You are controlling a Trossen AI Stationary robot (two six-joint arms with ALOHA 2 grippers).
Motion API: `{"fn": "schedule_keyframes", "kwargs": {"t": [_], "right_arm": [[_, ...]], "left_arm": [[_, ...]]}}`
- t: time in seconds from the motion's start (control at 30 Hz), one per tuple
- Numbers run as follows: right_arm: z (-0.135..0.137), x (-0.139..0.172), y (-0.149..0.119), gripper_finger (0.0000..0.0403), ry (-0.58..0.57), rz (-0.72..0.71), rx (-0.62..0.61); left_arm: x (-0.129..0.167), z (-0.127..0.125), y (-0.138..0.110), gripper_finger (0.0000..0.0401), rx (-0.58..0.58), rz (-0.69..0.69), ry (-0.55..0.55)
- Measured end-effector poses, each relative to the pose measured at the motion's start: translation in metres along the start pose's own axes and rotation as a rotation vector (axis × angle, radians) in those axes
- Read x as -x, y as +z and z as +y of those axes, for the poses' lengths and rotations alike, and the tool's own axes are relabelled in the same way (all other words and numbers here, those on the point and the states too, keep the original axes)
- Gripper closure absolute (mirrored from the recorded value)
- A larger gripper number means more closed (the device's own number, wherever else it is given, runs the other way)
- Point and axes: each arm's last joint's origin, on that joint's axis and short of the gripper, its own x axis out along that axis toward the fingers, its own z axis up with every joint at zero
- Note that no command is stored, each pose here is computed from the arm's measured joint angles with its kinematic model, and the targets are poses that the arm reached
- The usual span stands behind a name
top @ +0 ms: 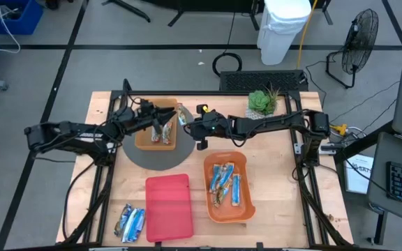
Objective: Pick and place Granola Bars by type
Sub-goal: Put the red granola bar into the light orange bin
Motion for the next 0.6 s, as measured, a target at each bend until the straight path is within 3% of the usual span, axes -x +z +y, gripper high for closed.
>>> {"fn": "schedule_keyframes", "kwargs": {"t": [0.3,0.6], "right_arm": [[0.000,0.000,0.000,0.0395,0.000,0.002,-0.003],[0.000,0.000,-0.001,0.0395,0.003,0.008,-0.002]], "left_arm": [[-0.028,-0.003,0.009,0.0245,-0.028,0.010,0.000],[-0.031,-0.004,0.011,0.0245,-0.043,0.013,-0.009]]}}
